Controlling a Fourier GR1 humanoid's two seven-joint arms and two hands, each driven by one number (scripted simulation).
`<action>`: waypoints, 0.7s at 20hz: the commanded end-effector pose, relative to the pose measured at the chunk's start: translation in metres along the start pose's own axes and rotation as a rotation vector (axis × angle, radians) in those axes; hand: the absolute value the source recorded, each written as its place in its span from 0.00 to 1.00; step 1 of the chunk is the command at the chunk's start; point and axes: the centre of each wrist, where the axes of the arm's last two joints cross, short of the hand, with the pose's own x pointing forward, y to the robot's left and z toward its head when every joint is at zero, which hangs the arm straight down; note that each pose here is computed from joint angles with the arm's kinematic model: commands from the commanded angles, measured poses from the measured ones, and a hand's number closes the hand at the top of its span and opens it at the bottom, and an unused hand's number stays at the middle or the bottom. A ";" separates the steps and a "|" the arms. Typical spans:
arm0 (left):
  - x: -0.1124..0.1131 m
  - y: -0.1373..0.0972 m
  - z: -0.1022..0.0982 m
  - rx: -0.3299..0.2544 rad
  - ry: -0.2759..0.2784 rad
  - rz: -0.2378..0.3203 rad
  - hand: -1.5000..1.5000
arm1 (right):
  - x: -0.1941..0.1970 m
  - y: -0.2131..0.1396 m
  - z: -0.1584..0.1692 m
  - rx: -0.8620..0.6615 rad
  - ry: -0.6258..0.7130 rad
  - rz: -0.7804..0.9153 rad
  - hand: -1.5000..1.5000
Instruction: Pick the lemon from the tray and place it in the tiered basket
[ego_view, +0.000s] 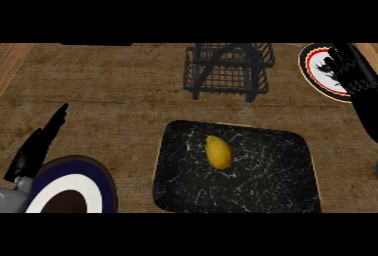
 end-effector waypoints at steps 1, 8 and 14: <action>0.010 -0.018 -0.007 0.017 -0.041 0.057 0.50 | -0.017 0.003 -0.005 0.073 -0.028 -0.163 1.00; 0.094 -0.087 -0.010 -0.013 -0.362 0.370 0.50 | -0.054 0.037 -0.043 0.121 0.022 -0.415 1.00; 0.101 -0.099 -0.007 0.002 -0.350 0.402 0.50 | -0.083 0.092 -0.031 0.554 -0.078 -1.061 0.00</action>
